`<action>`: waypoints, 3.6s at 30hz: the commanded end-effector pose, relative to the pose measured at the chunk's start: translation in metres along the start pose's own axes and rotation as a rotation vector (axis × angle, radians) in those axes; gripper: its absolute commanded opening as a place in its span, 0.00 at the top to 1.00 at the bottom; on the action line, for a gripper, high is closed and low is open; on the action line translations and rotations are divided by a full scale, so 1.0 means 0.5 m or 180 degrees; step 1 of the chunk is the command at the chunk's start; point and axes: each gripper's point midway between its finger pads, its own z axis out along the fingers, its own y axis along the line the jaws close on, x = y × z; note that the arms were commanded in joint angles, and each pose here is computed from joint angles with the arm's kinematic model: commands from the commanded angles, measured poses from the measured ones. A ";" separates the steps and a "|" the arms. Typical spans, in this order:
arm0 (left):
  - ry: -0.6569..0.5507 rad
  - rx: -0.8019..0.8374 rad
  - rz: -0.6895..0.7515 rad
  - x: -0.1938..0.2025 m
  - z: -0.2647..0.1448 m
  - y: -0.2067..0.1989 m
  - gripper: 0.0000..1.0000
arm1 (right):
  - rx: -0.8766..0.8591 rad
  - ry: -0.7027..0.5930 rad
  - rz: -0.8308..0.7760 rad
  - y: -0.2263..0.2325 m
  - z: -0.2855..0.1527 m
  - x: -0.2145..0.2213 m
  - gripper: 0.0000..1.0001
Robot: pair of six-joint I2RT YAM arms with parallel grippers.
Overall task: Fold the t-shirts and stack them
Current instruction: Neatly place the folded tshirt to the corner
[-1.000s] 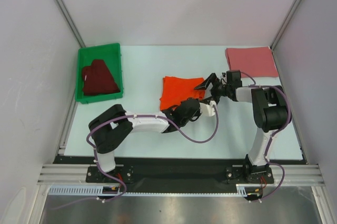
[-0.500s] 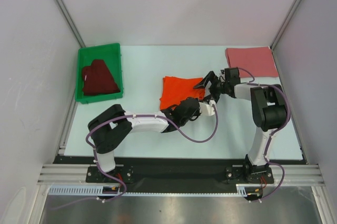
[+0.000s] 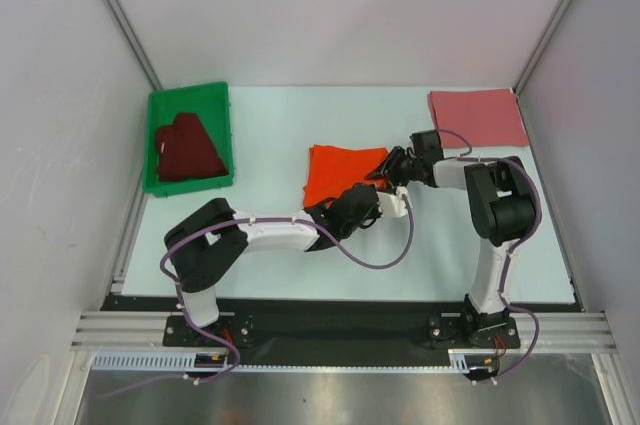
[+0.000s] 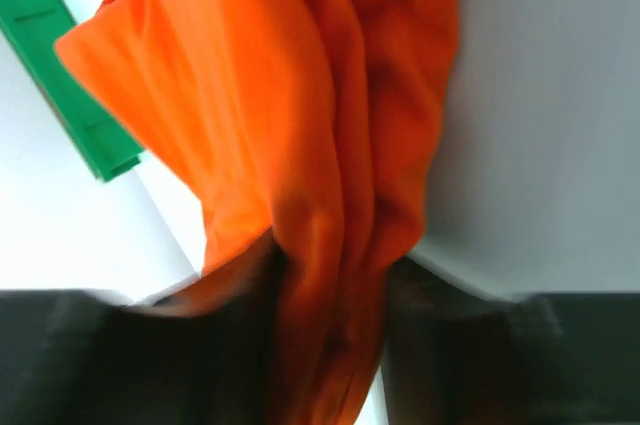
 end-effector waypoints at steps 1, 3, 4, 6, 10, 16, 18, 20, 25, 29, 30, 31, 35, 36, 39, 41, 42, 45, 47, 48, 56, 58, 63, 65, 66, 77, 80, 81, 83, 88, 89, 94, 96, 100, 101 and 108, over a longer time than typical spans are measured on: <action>-0.0244 -0.0091 -0.0221 -0.044 -0.023 0.038 1.00 | -0.0061 -0.0101 -0.0131 0.020 0.032 -0.031 0.65; -0.0205 -0.0065 -0.0286 -0.046 -0.020 0.036 1.00 | -0.0128 -0.0107 -0.0191 0.041 0.036 -0.044 0.97; -0.0198 -0.0059 -0.0336 -0.048 -0.020 0.036 0.96 | -0.0128 -0.0112 -0.0278 0.045 0.036 -0.048 1.00; -0.0195 -0.0011 -0.0594 -0.061 -0.027 0.042 0.81 | -0.0006 -0.0139 -0.0426 0.054 0.029 -0.064 1.00; -0.0189 0.0008 -0.1500 -0.078 -0.064 0.105 0.53 | 0.0471 -0.0260 -0.1078 0.069 -0.008 -0.111 1.00; -0.0222 0.0166 -0.2853 -0.051 -0.213 0.187 0.40 | 0.1273 -0.0336 -0.1983 0.079 -0.084 -0.179 1.00; -0.0308 0.0247 -0.3122 -0.056 -0.253 0.180 0.39 | 0.1495 -0.0424 -0.2183 0.078 -0.100 -0.209 1.00; -0.0418 0.0423 -0.3291 -0.051 -0.303 0.155 0.38 | 0.1599 -0.0521 -0.2331 0.101 -0.126 -0.234 1.00; -0.0325 0.0575 -0.3552 0.000 -0.369 0.101 0.38 | 0.1922 -0.0836 -0.2719 0.142 -0.189 -0.312 1.00; -0.0289 0.0546 -0.3365 0.025 -0.391 0.094 0.38 | 0.2032 -0.0924 -0.2893 0.157 -0.225 -0.365 1.00; -0.0270 0.0538 -0.3324 0.030 -0.392 0.093 0.39 | 0.2030 -0.0937 -0.2943 0.162 -0.228 -0.373 1.00; -0.0222 0.0543 -0.3290 0.037 -0.392 0.089 0.39 | 0.2076 -0.0931 -0.3060 0.158 -0.231 -0.388 1.00; -0.0133 0.0622 -0.3143 0.045 -0.382 0.074 0.39 | 0.2184 -0.1108 -0.3280 0.177 -0.262 -0.445 1.00; -0.0116 0.0631 -0.3121 0.047 -0.379 0.071 0.39 | 0.2183 -0.1128 -0.3282 0.178 -0.267 -0.456 1.00; -0.0137 0.0643 -0.3010 0.047 -0.369 0.066 0.39 | 0.2133 -0.1140 -0.3332 0.185 -0.280 -0.479 1.00; -0.0106 0.0651 -0.2967 0.050 -0.361 0.062 0.39 | 0.2162 -0.1133 -0.3458 0.189 -0.287 -0.485 1.00; -0.0107 0.0651 -0.2962 0.050 -0.358 0.062 0.39 | 0.2189 -0.1162 -0.3491 0.191 -0.291 -0.489 1.00; -0.0099 0.0648 -0.2976 0.053 -0.351 0.058 0.39 | 0.2201 -0.1229 -0.3505 0.189 -0.300 -0.503 1.00; -0.0069 0.0661 -0.2997 0.057 -0.347 0.051 0.39 | 0.2208 -0.1261 -0.3494 0.183 -0.299 -0.513 1.00; -0.0052 0.0666 -0.3015 0.058 -0.345 0.049 0.39 | 0.2205 -0.1310 -0.3508 0.185 -0.305 -0.521 1.00; -0.0005 0.0659 -0.3089 0.062 -0.338 0.047 0.39 | 0.2055 -0.1472 -0.3727 0.221 -0.321 -0.542 1.00; -0.0013 0.0742 -0.3106 0.059 -0.337 0.038 0.39 | 0.2059 -0.1482 -0.3765 0.222 -0.318 -0.549 1.00; 0.0029 0.0764 -0.3114 0.067 -0.335 0.031 0.39 | 0.2155 -0.1495 -0.3805 0.213 -0.333 -0.568 1.00; 0.0037 0.0756 -0.3116 0.069 -0.336 0.031 0.39 | 0.2160 -0.1504 -0.3780 0.213 -0.343 -0.567 1.00; 0.0049 0.0750 -0.3120 0.072 -0.336 0.032 0.39 | 0.2130 -0.1535 -0.3769 0.219 -0.347 -0.567 1.00; 0.0032 0.0790 -0.3184 0.068 -0.334 0.030 0.40 | 0.2135 -0.1593 -0.3798 0.226 -0.355 -0.572 1.00; 0.0044 0.0789 -0.3200 0.072 -0.335 0.028 0.40 | 0.2133 -0.1641 -0.3804 0.233 -0.361 -0.574 1.00; 0.0050 0.0791 -0.3205 0.074 -0.335 0.027 0.39 | 0.2134 -0.1657 -0.3805 0.235 -0.363 -0.575 1.00; 0.0047 0.0791 -0.3225 0.073 -0.334 0.028 0.39 | 0.2183 -0.1665 -0.3807 0.232 -0.368 -0.579 1.00; 0.0078 0.0789 -0.3223 0.078 -0.336 0.026 0.40 | 0.2201 -0.1703 -0.3763 0.222 -0.378 -0.592 1.00; 0.0094 0.0788 -0.3217 0.081 -0.336 0.025 0.40 | 0.2195 -0.1710 -0.3754 0.221 -0.379 -0.594 1.00; 0.0137 0.0784 -0.3219 0.091 -0.340 0.020 0.40 | 0.2238 -0.1707 -0.3735 0.213 -0.387 -0.597 1.00; 0.0136 0.0789 -0.3219 0.089 -0.339 0.021 0.40 | 0.2248 -0.1695 -0.3724 0.208 -0.388 -0.598 1.00; 0.0150 0.0808 -0.3244 0.088 -0.341 0.020 0.40 | 0.2261 -0.1716 -0.3728 0.204 -0.394 -0.605 1.00; 0.0180 0.0840 -0.3247 0.091 -0.342 0.014 0.40 | 0.2257 -0.1708 -0.3715 0.199 -0.393 -0.607 1.00; 0.0430 0.0791 -0.3121 0.128 -0.354 0.002 0.40 | 0.2270 -0.1689 -0.3649 0.165 -0.393 -0.632 1.00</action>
